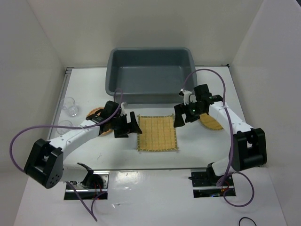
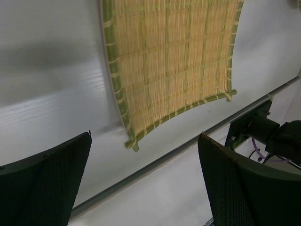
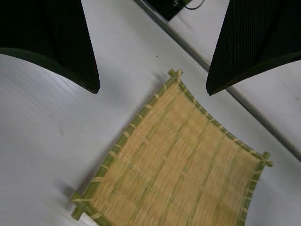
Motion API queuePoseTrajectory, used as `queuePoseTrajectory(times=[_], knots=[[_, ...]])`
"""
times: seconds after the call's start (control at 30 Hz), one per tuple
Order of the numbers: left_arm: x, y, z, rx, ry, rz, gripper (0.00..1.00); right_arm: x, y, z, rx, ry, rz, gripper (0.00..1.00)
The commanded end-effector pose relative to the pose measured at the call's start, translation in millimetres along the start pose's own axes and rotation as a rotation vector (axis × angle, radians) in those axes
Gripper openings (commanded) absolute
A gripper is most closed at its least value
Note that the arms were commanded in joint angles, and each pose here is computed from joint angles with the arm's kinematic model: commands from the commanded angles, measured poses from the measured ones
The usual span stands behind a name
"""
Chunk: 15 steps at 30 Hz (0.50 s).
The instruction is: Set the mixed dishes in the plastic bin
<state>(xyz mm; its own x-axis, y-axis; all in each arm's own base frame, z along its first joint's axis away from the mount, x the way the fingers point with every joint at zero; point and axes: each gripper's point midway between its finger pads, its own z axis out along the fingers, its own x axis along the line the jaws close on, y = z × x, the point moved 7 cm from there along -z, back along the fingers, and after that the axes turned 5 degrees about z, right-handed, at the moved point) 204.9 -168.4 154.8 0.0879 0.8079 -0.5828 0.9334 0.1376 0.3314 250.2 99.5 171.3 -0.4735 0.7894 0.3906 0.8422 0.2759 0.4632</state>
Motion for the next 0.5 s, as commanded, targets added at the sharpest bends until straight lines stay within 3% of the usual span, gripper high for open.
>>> queuePoseTrajectory(times=[0.0, 0.47], knots=[[-18, 9, 20, -0.029, -0.082, -0.014, 1.0, 10, 6, 16, -0.048, 0.167, 0.155, 0.98], [13, -18, 66, 0.043, -0.07, -0.134, 1.0, -4, -21, 58, 0.023, 0.161, 0.406, 0.98]])
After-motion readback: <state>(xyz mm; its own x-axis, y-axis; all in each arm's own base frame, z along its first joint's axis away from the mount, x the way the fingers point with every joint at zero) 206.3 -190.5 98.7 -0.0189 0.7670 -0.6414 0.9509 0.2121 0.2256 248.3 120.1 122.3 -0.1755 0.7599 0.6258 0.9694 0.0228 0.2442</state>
